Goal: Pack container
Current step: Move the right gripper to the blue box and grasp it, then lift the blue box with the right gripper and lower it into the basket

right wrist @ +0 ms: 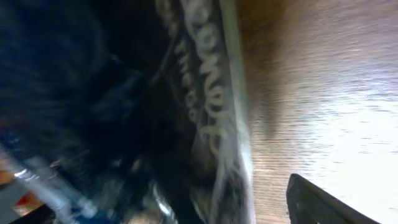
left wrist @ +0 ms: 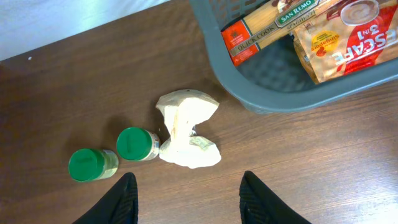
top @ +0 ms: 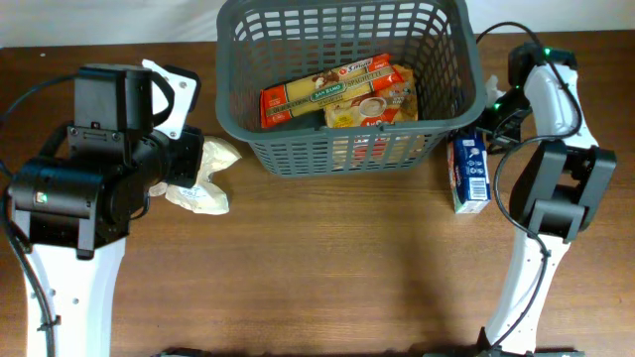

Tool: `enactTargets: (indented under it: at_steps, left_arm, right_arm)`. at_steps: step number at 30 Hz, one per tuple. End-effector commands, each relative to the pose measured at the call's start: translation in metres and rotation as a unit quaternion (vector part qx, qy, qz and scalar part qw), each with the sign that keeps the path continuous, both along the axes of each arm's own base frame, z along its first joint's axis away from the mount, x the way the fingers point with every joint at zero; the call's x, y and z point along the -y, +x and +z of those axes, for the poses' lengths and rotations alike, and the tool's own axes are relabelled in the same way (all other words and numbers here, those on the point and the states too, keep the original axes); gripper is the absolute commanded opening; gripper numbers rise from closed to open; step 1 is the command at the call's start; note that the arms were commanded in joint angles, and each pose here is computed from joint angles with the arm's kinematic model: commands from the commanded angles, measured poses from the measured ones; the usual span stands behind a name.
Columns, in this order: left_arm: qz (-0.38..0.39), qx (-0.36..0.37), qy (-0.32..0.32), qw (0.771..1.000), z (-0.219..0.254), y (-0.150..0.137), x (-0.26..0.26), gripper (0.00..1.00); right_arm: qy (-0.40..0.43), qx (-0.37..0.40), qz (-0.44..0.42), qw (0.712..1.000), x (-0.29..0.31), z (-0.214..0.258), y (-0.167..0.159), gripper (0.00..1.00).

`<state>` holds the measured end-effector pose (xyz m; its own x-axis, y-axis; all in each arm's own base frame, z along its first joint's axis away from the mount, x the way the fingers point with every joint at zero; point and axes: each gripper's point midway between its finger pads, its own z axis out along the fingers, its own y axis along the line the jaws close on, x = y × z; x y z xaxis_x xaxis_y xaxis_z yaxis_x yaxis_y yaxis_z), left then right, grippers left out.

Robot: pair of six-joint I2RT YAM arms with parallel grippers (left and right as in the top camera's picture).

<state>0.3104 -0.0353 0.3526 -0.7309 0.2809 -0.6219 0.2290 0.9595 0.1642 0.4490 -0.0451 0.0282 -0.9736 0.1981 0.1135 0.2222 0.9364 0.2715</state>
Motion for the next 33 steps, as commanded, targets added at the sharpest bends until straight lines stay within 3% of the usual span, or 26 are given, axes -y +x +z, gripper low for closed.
enactTargets:
  at_steps: [1,2,4,5,9,12,17,22,24,29,33]
  left_arm:
    - [-0.004,0.000,-0.002,1.000,0.000,0.002,0.001,0.38]
    - [-0.004,0.000,-0.002,1.000,0.000,0.002,0.001,0.38]
    - [-0.004,0.000,-0.002,1.000,0.000,0.002,0.001,0.38]
    - [-0.004,0.000,-0.002,1.000,0.000,0.002,0.001,0.38]
    - [-0.004,0.000,-0.002,1.000,0.000,0.002,0.001,0.38]
    - [-0.004,-0.001,-0.002,1.000,0.000,0.002,0.001,0.38]
    - [-0.004,-0.001,-0.002,1.000,0.000,0.002,0.001,0.39]
    - [-0.004,0.000,-0.002,1.000,0.000,0.002,0.001,0.39]
    - [-0.004,0.000,-0.002,1.000,0.000,0.002,0.001,0.39]
    - [-0.004,0.000,-0.002,1.000,0.000,0.002,0.001,0.39]
    - [-0.003,0.000,-0.003,1.000,0.000,0.002,0.001,0.39]
  right_arm:
    - [0.009,-0.009,0.017,1.000,-0.012,-0.012,-0.004,0.72]
    - [0.009,-0.009,0.016,1.000,-0.013,-0.013,-0.004,0.66]
    - [0.002,-0.012,-0.005,1.000,-0.011,-0.017,-0.002,0.12]
    - [0.000,-0.012,-0.015,1.000,-0.010,-0.017,-0.001,0.04]
    - [-0.001,0.007,-0.052,0.999,0.004,-0.003,0.008,0.04]
    - [0.014,0.060,-0.076,0.995,0.022,0.034,0.023,0.04]
    - [0.052,0.218,-0.109,0.968,0.056,0.149,0.050,0.04]
    - [0.064,0.374,-0.094,0.921,0.061,0.279,0.046,0.04]
    - [0.079,0.439,-0.038,0.894,0.037,0.331,0.035,0.04]
    - [0.083,0.542,0.147,0.823,-0.046,0.401,0.005,0.04]
    - [0.049,0.597,0.346,0.722,-0.125,0.421,-0.022,0.04]
